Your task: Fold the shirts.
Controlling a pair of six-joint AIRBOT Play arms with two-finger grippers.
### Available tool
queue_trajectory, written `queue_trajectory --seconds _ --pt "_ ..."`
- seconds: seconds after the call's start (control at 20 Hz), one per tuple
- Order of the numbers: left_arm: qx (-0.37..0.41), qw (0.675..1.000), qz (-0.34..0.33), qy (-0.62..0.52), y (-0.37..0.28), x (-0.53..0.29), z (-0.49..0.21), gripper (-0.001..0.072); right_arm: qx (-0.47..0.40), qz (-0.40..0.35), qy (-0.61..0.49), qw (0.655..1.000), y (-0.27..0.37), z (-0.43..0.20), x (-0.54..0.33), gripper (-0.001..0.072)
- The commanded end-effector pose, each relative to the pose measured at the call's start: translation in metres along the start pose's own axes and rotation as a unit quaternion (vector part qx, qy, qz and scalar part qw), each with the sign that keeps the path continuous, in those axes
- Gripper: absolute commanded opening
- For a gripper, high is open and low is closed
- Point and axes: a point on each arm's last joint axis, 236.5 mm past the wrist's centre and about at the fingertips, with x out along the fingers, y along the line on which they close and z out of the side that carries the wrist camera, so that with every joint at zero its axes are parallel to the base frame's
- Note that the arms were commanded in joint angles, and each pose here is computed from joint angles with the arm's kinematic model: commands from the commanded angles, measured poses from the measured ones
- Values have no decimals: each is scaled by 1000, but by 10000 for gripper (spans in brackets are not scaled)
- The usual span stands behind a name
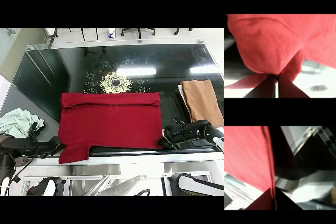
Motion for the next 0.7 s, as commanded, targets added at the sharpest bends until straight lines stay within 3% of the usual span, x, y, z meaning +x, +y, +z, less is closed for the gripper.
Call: queue_trajectory --seconds 0.0,0.05,0.15,0.3,0.45,0.65 --pt "16 996 81 42 24 -14 -17 14 60 -118 -7 991 -45 -11 -18 23" --pt "26 992 118 38 34 -24 -13 13 66 -147 -17 987 -55 -12 -26 23" --pt "56 989 135 8 27 -37 6 13 47 -133 -55 988 -41 -1 -34 22" --pt "103 986 129 -28 -6 -49 47 13 -12 -23 -128 991 27 36 -52 22" --pt "146 981 121 -47 -49 -47 99 13 -64 51 -225 971 90 84 -97 23" --pt "191 973 112 -67 -101 -22 172 14 -121 39 -279 952 129 131 -124 23"
